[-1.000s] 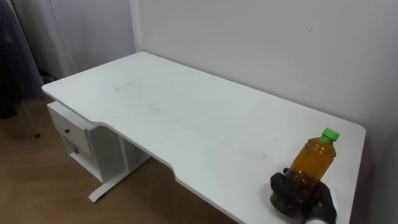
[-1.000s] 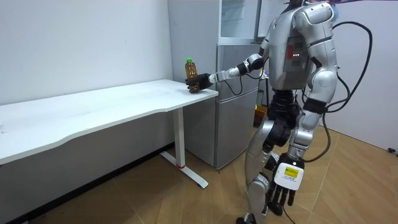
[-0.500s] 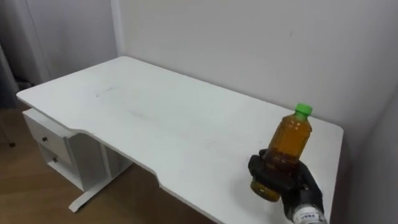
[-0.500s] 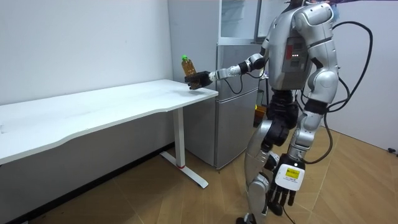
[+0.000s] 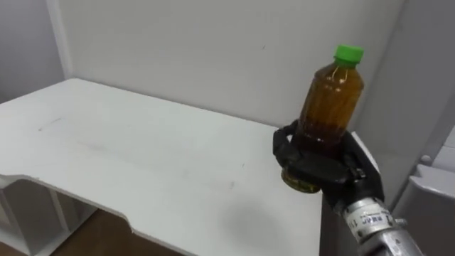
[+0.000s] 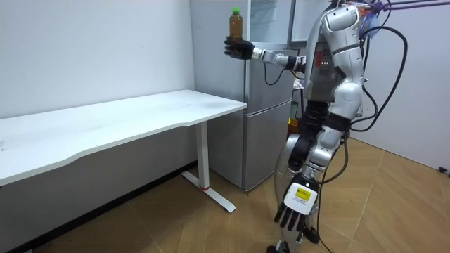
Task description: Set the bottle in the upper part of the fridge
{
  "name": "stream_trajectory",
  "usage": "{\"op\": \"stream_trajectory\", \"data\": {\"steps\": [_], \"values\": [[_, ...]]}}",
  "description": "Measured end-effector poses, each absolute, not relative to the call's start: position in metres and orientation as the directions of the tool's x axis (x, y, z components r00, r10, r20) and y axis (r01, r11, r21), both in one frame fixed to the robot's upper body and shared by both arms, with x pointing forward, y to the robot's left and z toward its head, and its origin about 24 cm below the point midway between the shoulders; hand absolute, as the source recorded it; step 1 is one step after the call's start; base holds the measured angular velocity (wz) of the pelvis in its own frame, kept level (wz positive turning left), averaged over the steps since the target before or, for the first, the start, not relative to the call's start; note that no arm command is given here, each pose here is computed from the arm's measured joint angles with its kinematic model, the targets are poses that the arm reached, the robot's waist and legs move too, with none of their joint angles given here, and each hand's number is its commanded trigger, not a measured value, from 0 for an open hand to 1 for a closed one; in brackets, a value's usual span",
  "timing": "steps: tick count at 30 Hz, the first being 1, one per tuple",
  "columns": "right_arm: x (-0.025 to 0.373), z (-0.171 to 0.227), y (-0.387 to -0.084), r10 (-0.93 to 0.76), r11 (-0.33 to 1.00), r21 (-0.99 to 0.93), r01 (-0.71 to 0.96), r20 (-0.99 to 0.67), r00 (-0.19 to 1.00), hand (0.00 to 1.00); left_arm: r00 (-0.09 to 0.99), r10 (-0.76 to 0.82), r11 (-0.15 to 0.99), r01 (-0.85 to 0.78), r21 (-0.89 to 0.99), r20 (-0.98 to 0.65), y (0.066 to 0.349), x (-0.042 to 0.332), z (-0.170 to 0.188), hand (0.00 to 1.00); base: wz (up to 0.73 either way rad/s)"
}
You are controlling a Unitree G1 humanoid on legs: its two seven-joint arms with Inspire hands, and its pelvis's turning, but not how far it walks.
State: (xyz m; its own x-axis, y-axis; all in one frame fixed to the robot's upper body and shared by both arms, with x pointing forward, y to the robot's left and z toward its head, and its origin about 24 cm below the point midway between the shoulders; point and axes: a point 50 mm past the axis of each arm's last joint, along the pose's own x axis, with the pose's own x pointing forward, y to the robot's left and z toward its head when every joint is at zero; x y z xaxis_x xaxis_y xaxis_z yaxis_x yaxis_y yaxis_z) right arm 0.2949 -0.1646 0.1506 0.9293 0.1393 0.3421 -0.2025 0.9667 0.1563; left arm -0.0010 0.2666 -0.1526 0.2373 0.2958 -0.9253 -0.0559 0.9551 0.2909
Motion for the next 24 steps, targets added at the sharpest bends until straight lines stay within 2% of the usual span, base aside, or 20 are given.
{"op": "stream_trajectory", "data": {"steps": [11,24], "values": [[0.283,0.188,-0.175,0.124,0.969,0.126,-0.213,0.497,0.859,1.0,0.219,0.29,0.957,-0.061,0.283,-0.932,0.265,-0.007,-0.154,0.0,-0.04],[0.262,0.231,-0.222,-0.041,0.996,0.084,-0.016,0.635,0.772,1.0,0.201,0.31,0.951,-0.071,0.302,-0.929,0.269,-0.015,-0.152,0.0,-0.09]]}}
